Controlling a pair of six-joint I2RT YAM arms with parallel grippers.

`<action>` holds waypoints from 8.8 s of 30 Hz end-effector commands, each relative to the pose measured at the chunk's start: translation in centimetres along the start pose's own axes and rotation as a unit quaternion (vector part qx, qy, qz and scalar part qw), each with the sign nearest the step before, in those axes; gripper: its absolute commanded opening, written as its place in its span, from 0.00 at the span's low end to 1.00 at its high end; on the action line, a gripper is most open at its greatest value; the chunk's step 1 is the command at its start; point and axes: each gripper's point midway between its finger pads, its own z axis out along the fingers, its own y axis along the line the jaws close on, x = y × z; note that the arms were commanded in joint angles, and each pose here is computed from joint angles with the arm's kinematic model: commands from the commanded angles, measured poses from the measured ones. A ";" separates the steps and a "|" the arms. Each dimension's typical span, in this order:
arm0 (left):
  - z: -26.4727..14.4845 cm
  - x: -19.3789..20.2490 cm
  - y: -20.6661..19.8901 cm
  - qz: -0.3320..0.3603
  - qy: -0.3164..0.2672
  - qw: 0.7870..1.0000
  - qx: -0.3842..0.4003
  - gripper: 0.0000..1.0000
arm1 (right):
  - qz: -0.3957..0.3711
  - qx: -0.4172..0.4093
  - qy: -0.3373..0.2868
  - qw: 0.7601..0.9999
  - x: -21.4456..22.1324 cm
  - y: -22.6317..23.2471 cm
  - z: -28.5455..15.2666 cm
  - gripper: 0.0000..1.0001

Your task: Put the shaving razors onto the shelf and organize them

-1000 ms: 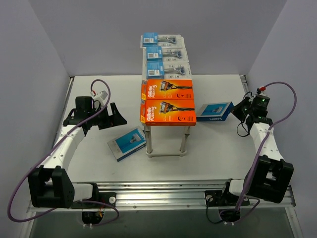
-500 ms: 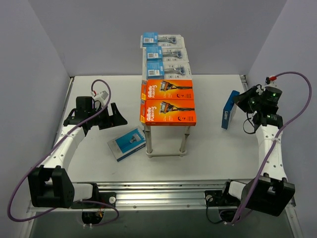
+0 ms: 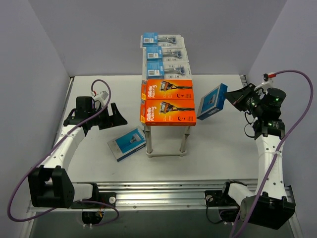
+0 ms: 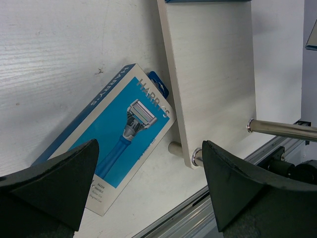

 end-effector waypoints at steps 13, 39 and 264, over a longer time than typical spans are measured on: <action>-0.7 -1.2 -1.1 0.026 -0.022 0.999 0.011 0.94 | -0.012 -0.145 0.003 0.989 1.5 6.5 -1.9 0.00; -1.0 -1.2 -1.5 0.034 -0.025 0.999 0.009 0.94 | 0.037 -0.201 0.067 0.977 10.9 10.8 -0.5 0.00; 5.8 6.3 13.7 -0.054 0.200 0.943 -0.261 0.94 | 0.088 0.038 0.163 0.982 15.4 -12.1 6.8 0.56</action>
